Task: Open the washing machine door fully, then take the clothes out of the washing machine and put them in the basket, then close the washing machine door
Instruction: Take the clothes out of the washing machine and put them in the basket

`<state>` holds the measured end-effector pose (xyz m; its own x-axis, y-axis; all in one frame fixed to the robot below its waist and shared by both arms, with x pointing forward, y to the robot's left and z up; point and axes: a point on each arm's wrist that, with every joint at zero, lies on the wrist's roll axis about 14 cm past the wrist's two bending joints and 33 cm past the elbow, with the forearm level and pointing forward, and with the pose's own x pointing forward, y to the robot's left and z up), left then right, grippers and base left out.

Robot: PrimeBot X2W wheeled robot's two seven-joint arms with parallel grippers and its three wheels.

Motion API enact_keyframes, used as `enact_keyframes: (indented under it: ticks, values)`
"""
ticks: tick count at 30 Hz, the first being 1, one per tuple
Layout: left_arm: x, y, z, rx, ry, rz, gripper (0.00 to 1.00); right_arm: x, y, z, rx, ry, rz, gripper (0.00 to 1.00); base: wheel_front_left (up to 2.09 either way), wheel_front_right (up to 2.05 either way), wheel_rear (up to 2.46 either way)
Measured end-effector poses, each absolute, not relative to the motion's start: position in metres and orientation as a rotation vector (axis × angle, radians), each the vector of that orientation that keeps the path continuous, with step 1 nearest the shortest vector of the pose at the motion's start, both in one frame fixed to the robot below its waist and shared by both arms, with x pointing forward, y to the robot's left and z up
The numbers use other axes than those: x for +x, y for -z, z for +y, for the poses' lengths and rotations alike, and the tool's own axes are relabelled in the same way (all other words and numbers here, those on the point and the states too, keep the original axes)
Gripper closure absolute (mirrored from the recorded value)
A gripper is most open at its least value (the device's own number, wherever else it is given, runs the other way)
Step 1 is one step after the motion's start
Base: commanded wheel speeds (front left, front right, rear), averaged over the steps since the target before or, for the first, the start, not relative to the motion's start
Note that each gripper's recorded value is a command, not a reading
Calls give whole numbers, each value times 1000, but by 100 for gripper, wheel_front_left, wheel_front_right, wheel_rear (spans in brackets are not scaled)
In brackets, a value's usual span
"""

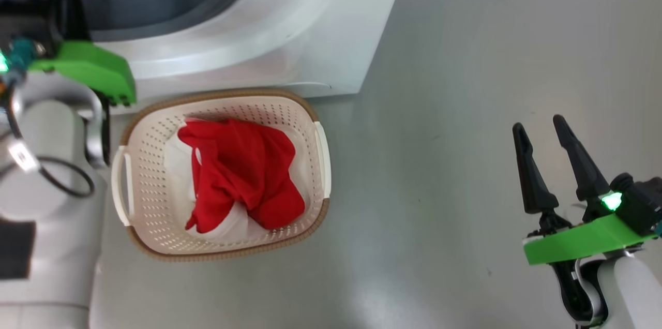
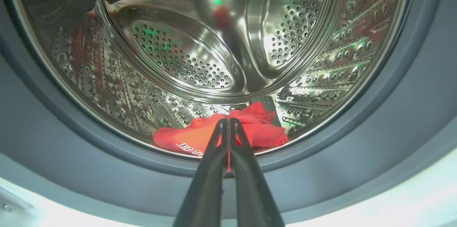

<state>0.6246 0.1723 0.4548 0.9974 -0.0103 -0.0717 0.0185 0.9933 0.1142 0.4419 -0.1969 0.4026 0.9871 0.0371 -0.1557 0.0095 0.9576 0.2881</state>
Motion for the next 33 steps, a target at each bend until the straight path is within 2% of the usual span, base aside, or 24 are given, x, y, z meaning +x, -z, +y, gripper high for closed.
enact_keyframes:
  ticks: [17,33]
  values:
    - [563,-510,174,-14,1,-97,100,421,-420,-192,284,-43,142,0,0,0,0]
    - [525,-557,178,-57,-17,-278,100,418,-420,-191,283,-46,145,0,0,0,0]
